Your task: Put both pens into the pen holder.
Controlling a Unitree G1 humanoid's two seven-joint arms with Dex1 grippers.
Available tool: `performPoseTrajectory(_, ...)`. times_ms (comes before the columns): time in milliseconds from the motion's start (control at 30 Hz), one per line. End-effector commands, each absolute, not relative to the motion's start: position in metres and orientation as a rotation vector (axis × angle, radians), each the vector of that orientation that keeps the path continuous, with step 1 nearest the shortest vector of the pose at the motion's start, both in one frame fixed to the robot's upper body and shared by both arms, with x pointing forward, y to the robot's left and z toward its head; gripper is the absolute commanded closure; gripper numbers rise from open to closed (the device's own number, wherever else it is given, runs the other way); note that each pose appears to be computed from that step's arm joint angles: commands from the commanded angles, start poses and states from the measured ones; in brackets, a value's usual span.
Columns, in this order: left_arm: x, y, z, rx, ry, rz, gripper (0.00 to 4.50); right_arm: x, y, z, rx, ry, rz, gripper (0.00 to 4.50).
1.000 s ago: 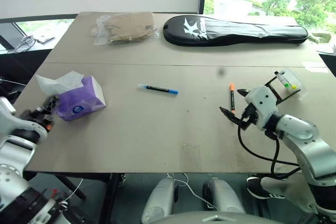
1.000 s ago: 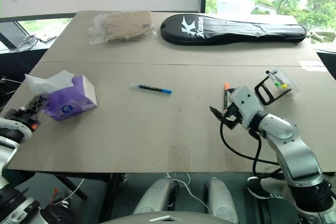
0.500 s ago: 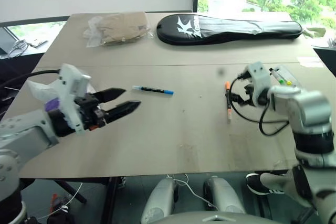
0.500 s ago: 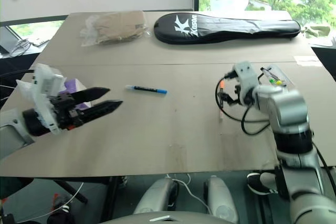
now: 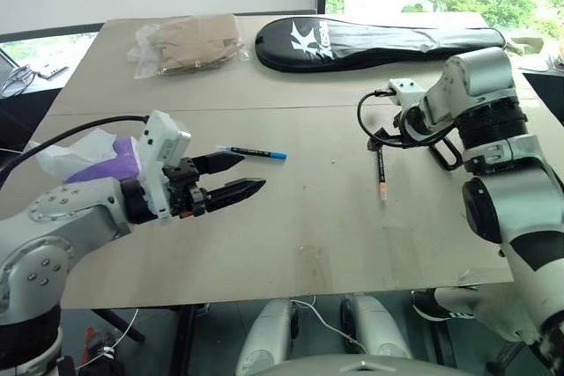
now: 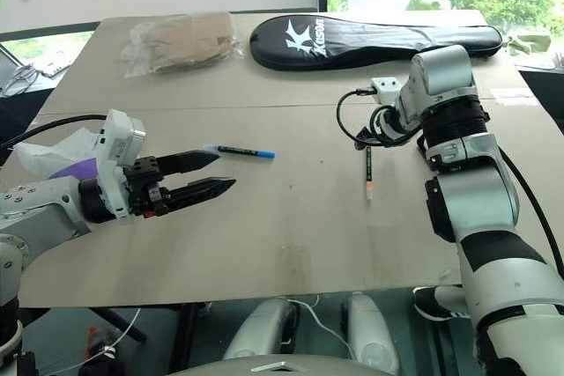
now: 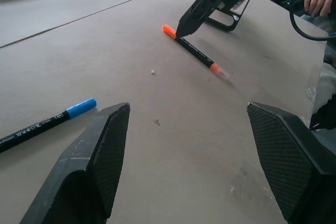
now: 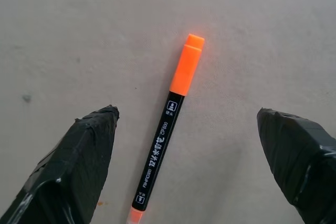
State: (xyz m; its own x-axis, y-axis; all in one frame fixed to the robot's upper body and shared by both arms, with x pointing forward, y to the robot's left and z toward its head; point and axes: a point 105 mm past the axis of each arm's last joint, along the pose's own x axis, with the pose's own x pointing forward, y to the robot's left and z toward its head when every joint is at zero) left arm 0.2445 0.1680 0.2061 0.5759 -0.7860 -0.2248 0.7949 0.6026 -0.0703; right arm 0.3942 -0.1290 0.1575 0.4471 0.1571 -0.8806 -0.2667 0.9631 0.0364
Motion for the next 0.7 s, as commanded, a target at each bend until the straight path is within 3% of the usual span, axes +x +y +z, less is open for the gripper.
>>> performPoseTrajectory(33, 0.232, 0.158, 0.210, 0.091, 0.220, -0.966, 0.57, 0.399, -0.122, 0.150, -0.181, 1.087, 0.280, 1.25)
performPoseTrajectory(167, 0.221, 0.153, 0.202, 0.141, 0.244, -0.992, 0.57, 0.398, -0.111, 0.137, -0.225, 1.119, 0.339, 2.96)
performPoseTrajectory(200, 0.219, 0.153, 0.201, 0.143, 0.243, -0.994, 0.57, 0.397, -0.109, 0.136, -0.231, 1.123, 0.355, 3.58)
performPoseTrajectory(300, 0.217, 0.151, 0.201, 0.151, 0.231, -1.006, 0.57, 0.398, -0.110, 0.139, -0.230, 1.114, 0.377, 4.47)
performPoseTrajectory(567, 0.213, 0.128, 0.209, 0.136, 0.149, -1.140, 0.57, 0.393, -0.141, 0.194, -0.054, 0.888, 0.486, 4.47)
performPoseTrajectory(700, 0.229, 0.119, 0.221, 0.122, 0.070, -1.180, 0.57, 0.371, -0.170, 0.242, -0.004, 0.597, 0.504, 4.47)
